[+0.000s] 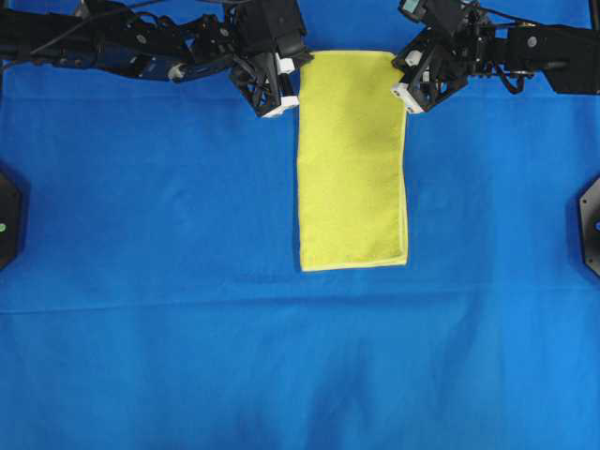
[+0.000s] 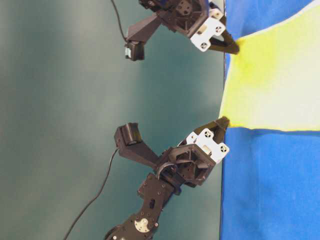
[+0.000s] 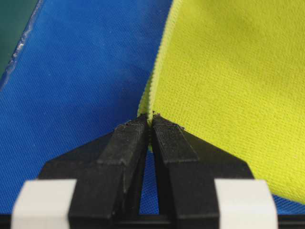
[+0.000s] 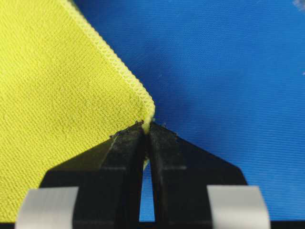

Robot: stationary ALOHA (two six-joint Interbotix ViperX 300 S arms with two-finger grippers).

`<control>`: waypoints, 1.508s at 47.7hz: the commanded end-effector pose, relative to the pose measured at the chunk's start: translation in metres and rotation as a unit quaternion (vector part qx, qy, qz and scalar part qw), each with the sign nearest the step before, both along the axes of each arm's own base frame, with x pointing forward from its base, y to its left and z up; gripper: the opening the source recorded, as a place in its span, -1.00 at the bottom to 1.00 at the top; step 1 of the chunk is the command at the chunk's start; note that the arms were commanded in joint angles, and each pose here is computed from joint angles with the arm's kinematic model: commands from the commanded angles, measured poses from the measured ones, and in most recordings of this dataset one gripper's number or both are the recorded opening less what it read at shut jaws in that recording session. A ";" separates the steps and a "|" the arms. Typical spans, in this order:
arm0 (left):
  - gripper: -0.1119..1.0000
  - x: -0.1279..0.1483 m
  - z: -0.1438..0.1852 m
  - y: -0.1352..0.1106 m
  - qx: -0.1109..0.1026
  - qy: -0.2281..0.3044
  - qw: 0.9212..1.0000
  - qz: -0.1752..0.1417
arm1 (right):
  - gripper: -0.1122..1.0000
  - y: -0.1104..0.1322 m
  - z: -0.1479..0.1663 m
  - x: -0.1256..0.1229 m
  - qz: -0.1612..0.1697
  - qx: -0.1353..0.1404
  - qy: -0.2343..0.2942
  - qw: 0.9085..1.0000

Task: Fold the yellow towel.
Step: 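Fold the strip's top end down onto its bottom end with both grippers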

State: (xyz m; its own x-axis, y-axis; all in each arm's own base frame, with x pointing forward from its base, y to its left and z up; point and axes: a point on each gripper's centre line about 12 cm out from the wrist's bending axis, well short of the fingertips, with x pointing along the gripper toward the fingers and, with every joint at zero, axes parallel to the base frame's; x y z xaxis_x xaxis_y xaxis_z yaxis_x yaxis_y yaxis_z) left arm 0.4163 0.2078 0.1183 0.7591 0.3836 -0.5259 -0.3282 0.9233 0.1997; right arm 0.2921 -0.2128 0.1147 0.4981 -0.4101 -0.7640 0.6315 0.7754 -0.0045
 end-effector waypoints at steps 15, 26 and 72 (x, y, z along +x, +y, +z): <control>-0.75 -0.001 0.070 -0.022 0.029 -0.031 0.999 -0.029 | -0.74 0.013 0.054 -0.002 -0.010 -0.030 -0.043 0.999; -0.75 -0.004 0.083 -0.083 0.028 -0.024 0.995 -0.096 | -0.74 0.061 0.065 -0.007 0.011 -0.018 -0.040 0.999; -0.75 -0.007 -0.008 -0.254 -0.096 0.082 0.966 -0.224 | -0.74 0.199 0.007 0.002 0.098 0.089 0.024 0.991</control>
